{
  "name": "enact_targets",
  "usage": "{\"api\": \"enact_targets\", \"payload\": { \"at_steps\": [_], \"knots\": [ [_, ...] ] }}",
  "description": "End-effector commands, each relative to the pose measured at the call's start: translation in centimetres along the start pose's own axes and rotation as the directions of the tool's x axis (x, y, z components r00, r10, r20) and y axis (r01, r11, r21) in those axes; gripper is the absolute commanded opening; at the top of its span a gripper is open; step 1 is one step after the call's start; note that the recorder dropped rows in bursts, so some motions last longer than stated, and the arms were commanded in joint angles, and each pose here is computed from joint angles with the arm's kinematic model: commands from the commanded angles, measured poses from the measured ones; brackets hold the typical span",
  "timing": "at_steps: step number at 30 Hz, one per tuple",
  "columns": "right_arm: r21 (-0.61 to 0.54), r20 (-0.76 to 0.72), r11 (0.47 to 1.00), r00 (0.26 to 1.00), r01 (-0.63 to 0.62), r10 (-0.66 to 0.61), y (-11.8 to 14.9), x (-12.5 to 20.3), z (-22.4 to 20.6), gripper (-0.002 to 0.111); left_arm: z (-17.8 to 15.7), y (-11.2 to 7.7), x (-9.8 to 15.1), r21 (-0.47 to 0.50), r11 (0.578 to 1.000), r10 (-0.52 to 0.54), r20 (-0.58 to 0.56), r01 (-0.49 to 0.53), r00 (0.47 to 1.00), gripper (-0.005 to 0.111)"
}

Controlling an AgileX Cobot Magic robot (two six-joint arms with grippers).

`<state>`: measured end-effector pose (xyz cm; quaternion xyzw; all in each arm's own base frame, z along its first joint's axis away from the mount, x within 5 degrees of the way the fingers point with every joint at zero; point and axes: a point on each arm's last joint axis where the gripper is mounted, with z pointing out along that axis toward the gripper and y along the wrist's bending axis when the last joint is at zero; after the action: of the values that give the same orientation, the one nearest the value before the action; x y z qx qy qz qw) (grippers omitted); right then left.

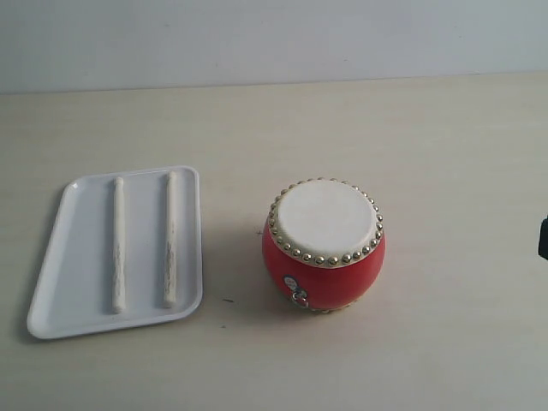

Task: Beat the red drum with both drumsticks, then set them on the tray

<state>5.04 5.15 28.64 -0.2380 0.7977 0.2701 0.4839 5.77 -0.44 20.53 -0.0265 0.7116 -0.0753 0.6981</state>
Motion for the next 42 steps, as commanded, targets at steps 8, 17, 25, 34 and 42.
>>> {"api": "enact_targets", "payload": {
  "at_steps": [8,17,25,34,42],
  "knots": [
    [-0.004,0.014,1.000,1.000,0.005,-0.005,0.00,0.01,-0.03,0.000,-0.03,0.01,0.09,-0.001,1.000,-0.030,0.001,0.030,1.000,0.000],
    [-0.004,0.014,1.000,1.000,0.005,-0.005,0.00,0.01,-0.03,0.000,-0.03,0.01,0.09,-0.001,1.000,-0.027,0.001,0.027,1.000,0.000],
    [0.000,0.019,1.000,1.000,0.014,-0.014,-0.03,-0.03,-0.03,0.000,-0.03,0.01,0.09,-0.001,1.000,-0.027,0.001,0.027,1.000,0.000],
    [0.008,0.047,0.999,0.998,0.036,-0.036,-0.10,-0.27,-0.07,0.000,-0.03,0.01,0.09,-0.001,1.000,-0.026,0.001,0.026,1.000,0.000],
    [0.105,0.092,0.994,0.996,0.012,-0.021,-0.84,-0.59,-0.29,0.000,-0.03,0.01,0.09,-0.001,1.000,-0.026,0.001,0.026,1.000,0.000]
  ]
}}
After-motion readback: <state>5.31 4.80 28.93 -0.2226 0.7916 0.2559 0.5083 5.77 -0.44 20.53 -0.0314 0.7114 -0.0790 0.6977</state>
